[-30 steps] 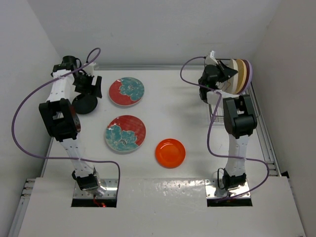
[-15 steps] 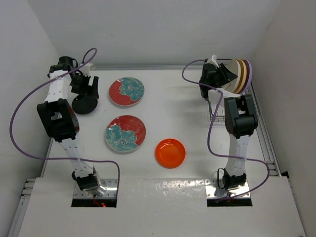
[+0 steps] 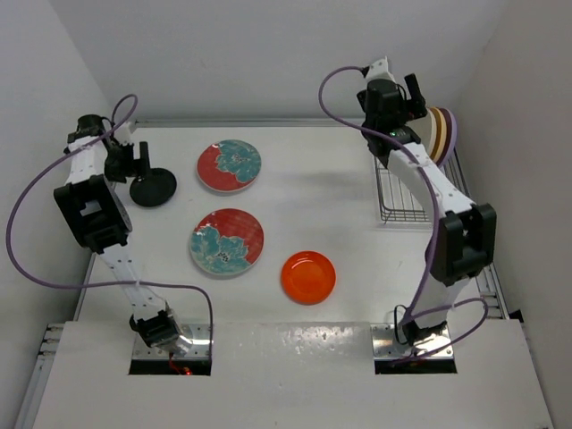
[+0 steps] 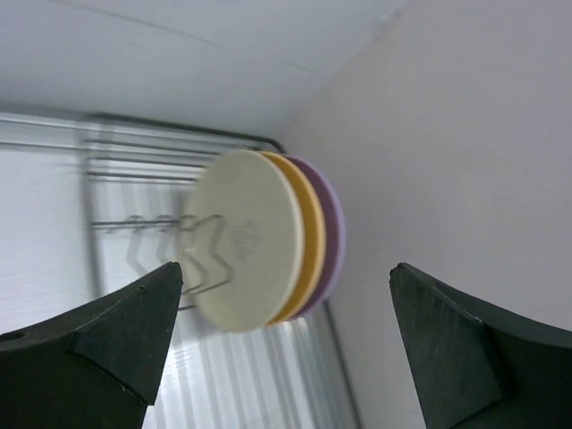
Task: Load the plates into the dish rack
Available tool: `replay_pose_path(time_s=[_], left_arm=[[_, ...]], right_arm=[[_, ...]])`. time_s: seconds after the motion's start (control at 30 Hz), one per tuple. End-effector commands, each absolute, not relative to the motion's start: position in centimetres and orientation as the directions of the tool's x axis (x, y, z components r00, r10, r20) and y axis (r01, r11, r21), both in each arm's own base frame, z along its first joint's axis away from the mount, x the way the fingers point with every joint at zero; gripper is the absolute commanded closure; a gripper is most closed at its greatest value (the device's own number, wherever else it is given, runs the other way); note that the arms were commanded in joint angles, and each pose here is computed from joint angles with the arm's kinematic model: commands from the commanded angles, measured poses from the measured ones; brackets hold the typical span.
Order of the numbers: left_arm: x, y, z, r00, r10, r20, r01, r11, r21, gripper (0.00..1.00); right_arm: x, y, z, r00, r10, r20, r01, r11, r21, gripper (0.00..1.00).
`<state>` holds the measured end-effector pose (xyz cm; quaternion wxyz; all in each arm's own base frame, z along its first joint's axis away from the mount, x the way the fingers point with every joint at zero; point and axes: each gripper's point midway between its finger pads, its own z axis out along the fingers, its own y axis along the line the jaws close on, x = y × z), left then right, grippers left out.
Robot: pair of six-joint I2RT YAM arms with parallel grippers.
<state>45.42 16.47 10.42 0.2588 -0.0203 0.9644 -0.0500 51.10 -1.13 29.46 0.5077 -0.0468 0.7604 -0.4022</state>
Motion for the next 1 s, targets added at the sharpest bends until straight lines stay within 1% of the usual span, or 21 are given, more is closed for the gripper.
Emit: replay_pose_path(time_s=[0.0,0.03,0.1,0.13,0.17,0.2,0.23,0.27,0.3,0.33,0.37,0.47,0.53,0.57,0.6,0.63,0.7,0.73,0.77,0.87,0.97], left_arm=[[46.0,21.0,9.2,-0.826,-0.224,-0.517,-0.185,0.975,-0.127,0.06],[46.1,21.1,9.0,-0.822,-0.234,-0.519,-0.179,0.971,-0.156,0.06],[45.8,20.3,8.5,-0.831,-0.241,-0.502,-0.168,0.968,-0.187,0.06],[45.7,19.9,8.2,-0.834,-0.233,-0.500,-0.147,0.968,-0.205,0.06],[45.4,19.3,8.2,-0.837,-0.225,-0.499,-0.126,0.966,-0.224,0.06],[45.4,18.6,8.9,-0.830,-0.214,-0.515,-0.096,0.965,-0.246,0.06],[45.5,17.9,9.2,-0.826,-0.193,-0.530,-0.053,0.962,-0.268,0.07],[45.9,16.2,10.1,-0.813,-0.175,-0.556,0.015,0.947,-0.320,0.08],[45.6,14.8,11.1,-0.812,-0.147,-0.565,0.061,0.941,-0.333,0.10],[46.0,12.0,11.2,-0.815,-0.065,-0.576,0.157,0.932,-0.326,0.12],[46.1,10.3,11.2,-0.818,-0.023,-0.574,0.205,0.921,-0.330,0.14],[46.2,5.1,11.2,-0.822,0.090,-0.563,0.326,0.884,-0.334,0.16],[47.1,4.2,10.9,-0.827,0.056,-0.559,0.311,0.874,-0.374,0.14],[47.4,3.6,9.1,-0.866,-0.004,-0.500,0.245,0.869,-0.431,0.11],[48.0,3.4,8.6,-0.874,-0.032,-0.485,0.224,0.860,-0.459,0.11],[49.5,3.6,9.2,-0.859,-0.045,-0.509,0.228,0.858,-0.461,0.10],[51.1,3.1,7.9,-0.864,-0.075,-0.498,0.207,0.849,-0.487,0.10],[52.4,2.8,8.3,-0.842,-0.072,-0.534,0.227,0.851,-0.473,0.08],[52.9,2.8,8.0,-0.839,-0.086,-0.537,0.218,0.852,-0.476,0.08],[54.2,2.1,6.7,-0.840,-0.104,-0.532,0.193,0.859,-0.474,0.08],[54.2,0.8,3.7,-0.873,-0.100,-0.477,0.164,0.861,-0.481,0.08]], right_arm=[[49.9,3.0,28.4,-0.439,-0.364,-0.821,0.167,0.865,-0.473,0.03],[49.3,3.5,28.9,-0.420,-0.323,-0.848,0.169,0.890,-0.423,0.03],[48.9,5.4,27.8,-0.425,-0.303,-0.853,0.077,0.927,-0.368,0.03],[48.2,6.2,27.6,-0.426,-0.218,-0.878,0.073,0.959,-0.273,0.03],[47.8,6.5,26.8,-0.450,-0.197,-0.871,0.043,0.970,-0.241,0.03],[47.4,9.6,26.2,-0.448,-0.176,-0.876,-0.112,0.984,-0.140,0.01],[47.1,10.5,25.7,-0.458,-0.149,-0.876,-0.145,0.985,-0.092,0.01],[46.4,12.2,24.8,-0.471,-0.151,-0.869,-0.219,0.974,-0.051,0.01],[46.2,13.0,24.4,-0.476,-0.147,-0.867,-0.249,0.968,-0.027,0.01],[45.9,13.9,24.3,-0.474,-0.155,-0.867,-0.270,0.963,-0.025,0.01],[45.8,14.4,23.8,-0.473,-0.160,-0.866,-0.280,0.960,-0.024,0.01],[45.8,15.6,23.7,-0.465,-0.158,-0.871,-0.295,0.955,-0.016,0.01],[45.8,16.2,23.9,-0.460,-0.159,-0.873,-0.303,0.953,-0.014,0.01],[45.7,16.4,23.9,-0.459,-0.164,-0.873,-0.310,0.951,-0.015,0.01],[45.7,16.5,24.1,-0.453,-0.162,-0.877,-0.314,0.949,-0.014,0.01],[45.5,16.4,23.8,-0.458,-0.165,-0.873,-0.311,0.950,-0.016,0.01],[45.2,16.6,23.9,-0.456,-0.169,-0.874,-0.317,0.948,-0.018,0.01],[45.0,16.7,23.6,-0.460,-0.172,-0.871,-0.321,0.947,-0.018,0.01],[44.9,16.8,23.4,-0.465,-0.171,-0.869,-0.318,0.948,-0.017,0.01],[44.3,16.8,23.4,-0.459,-0.170,-0.872,-0.311,0.950,-0.021,0.01],[43.9,16.2,23.8,-0.445,-0.171,-0.879,-0.298,0.954,-0.035,0.01]])
